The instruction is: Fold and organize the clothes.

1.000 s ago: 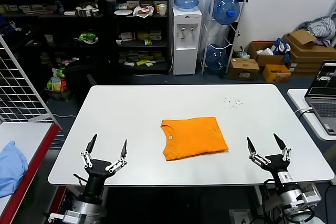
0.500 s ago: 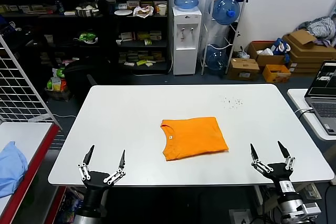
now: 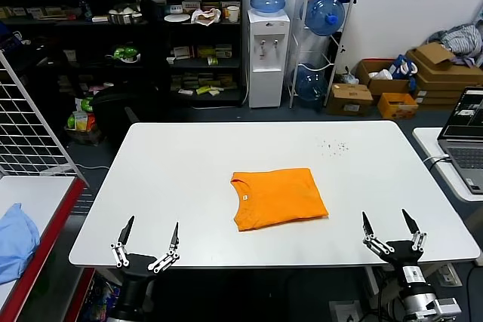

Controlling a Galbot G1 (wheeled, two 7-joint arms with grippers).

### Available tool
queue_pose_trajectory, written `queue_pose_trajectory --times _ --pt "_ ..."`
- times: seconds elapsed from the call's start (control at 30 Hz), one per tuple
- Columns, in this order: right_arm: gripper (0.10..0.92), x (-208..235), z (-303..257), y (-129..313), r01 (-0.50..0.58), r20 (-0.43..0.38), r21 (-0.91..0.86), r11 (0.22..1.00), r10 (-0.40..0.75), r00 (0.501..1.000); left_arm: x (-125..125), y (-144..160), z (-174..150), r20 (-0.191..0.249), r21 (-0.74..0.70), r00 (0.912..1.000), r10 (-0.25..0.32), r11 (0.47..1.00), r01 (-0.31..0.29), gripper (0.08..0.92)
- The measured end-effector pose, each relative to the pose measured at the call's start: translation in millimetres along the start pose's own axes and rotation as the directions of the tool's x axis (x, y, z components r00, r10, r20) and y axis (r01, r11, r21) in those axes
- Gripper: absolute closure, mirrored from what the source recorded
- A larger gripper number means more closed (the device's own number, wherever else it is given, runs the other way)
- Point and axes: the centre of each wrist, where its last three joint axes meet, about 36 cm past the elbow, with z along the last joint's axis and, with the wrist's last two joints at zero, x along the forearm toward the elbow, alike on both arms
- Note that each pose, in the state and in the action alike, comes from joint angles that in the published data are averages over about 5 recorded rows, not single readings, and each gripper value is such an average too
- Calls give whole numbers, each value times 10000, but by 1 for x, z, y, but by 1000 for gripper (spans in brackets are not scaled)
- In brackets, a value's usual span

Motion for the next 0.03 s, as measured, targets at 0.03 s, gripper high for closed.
queue_pose_trajectory --times 0.03 --pt "101 0 0 0 -7 -7 0 10000 7 10000 0 0 0 -2 7 10000 6 10000 -6 78"
